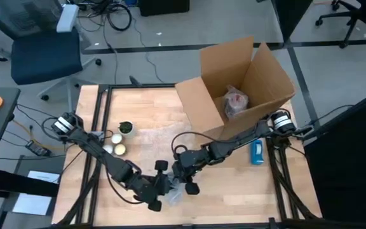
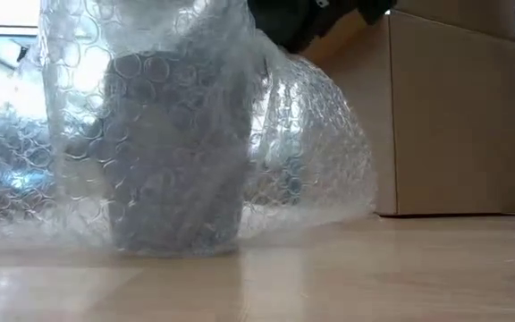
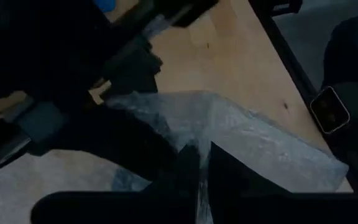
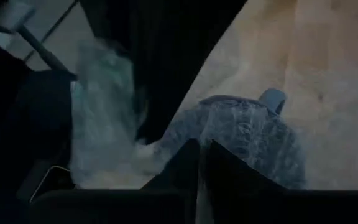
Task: Wrap mug
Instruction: Wrap the blue mug with bubble wrap
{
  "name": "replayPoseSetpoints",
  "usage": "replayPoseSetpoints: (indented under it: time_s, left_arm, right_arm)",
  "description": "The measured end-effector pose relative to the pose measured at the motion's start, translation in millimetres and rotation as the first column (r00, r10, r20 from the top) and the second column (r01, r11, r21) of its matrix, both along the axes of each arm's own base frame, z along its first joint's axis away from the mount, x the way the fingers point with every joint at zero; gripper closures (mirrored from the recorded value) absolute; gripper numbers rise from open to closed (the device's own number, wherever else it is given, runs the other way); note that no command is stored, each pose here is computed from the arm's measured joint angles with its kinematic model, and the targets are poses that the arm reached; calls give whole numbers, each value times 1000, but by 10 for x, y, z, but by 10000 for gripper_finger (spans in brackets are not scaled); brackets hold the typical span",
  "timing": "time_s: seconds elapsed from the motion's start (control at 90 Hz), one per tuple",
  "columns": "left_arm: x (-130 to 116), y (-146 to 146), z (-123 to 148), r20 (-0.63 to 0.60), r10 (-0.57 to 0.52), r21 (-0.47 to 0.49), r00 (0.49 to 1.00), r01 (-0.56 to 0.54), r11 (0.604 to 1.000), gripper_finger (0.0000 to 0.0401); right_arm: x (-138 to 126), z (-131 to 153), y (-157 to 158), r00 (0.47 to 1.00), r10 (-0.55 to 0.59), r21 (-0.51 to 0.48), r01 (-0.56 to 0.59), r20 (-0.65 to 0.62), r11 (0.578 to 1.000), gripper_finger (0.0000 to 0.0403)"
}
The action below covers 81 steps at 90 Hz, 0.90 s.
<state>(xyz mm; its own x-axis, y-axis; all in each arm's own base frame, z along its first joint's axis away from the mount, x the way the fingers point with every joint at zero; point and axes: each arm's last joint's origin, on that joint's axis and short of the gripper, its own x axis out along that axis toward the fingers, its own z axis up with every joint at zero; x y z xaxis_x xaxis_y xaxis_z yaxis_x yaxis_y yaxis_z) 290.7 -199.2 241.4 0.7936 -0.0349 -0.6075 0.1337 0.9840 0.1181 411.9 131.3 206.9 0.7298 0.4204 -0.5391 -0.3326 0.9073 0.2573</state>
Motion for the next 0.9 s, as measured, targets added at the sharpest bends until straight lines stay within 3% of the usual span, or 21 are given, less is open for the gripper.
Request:
replayPoseSetpoints:
  time_s: [0.256, 0.9]
  left_arm:
    - [32, 35, 2, 3, 9, -3, 1000, -9, 1000, 401]
    - [41, 40, 4, 14, -12, 39, 1000, 11, 999, 401]
  right_arm:
    - [-9, 28, 102, 999, 7, 9, -8, 40, 1000, 386]
    - [4, 48, 78, 998, -61, 14, 60, 5, 998, 255]
